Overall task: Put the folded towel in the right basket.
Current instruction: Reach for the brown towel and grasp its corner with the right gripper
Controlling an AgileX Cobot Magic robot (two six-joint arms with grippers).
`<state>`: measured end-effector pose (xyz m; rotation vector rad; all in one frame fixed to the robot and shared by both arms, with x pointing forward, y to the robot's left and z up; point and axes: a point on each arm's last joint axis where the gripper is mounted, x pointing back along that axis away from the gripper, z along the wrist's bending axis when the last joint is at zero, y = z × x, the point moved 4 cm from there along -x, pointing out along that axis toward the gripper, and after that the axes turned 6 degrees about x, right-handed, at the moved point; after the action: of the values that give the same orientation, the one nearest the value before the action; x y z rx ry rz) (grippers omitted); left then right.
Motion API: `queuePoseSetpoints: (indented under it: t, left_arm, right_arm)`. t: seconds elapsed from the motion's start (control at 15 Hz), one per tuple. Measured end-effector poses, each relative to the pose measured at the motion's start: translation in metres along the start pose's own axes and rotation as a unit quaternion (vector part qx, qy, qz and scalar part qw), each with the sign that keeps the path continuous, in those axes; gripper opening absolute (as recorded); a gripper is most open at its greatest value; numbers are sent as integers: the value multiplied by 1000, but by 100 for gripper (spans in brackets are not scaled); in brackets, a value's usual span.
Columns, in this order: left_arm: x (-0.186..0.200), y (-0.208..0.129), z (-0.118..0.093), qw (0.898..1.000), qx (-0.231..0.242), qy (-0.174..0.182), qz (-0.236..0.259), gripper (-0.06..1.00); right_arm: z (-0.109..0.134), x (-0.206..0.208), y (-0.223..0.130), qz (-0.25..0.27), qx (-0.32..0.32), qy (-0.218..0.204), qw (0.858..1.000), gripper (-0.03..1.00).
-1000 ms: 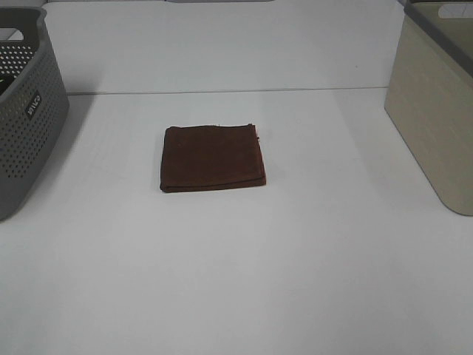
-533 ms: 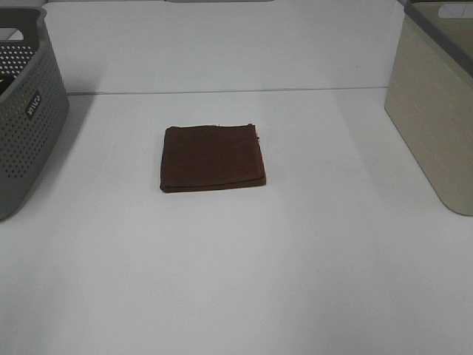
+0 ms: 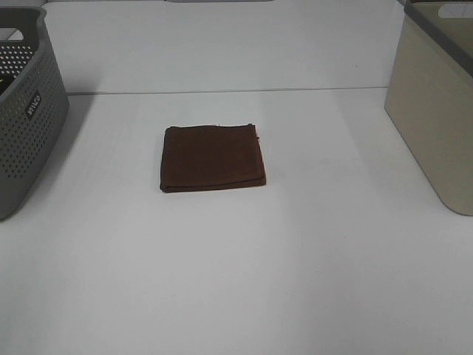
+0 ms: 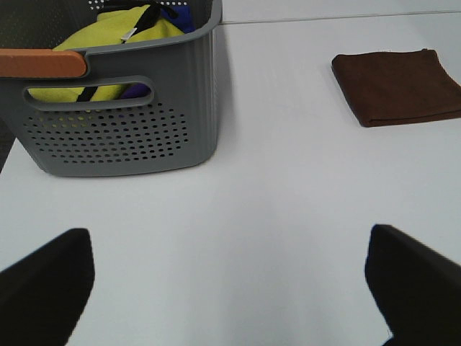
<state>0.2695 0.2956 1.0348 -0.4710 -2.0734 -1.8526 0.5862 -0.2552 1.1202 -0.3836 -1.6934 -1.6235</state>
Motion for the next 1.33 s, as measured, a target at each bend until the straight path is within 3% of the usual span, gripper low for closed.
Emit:
queuePoseSetpoints:
  t: [0.07, 0.27, 0.47, 0.67, 0.93, 1.33]
  left_arm:
    - [0, 0, 0, 1000, 0, 0, 0, 97]
    - [0, 0, 0, 1000, 0, 0, 0, 97]
    - [0, 0, 0, 1000, 0, 0, 0, 97]
    - [0, 0, 0, 1000, 0, 0, 0, 97]
    - [0, 0, 0, 1000, 0, 0, 0, 97]
    - [0, 0, 0, 1000, 0, 0, 0, 97]
  right_arm:
    - [8, -13, 8, 5, 17, 10, 1000, 65]
    - [70, -68, 26, 32, 100, 64, 992, 65]
    - [100, -109, 22, 68, 92, 92, 989, 65]
    - [104, -144, 8, 131, 66, 109, 983, 65]
    - [116, -200, -22, 231, 23, 165, 959, 65]
    - [112, -287, -65, 290, -36, 208, 933, 66]
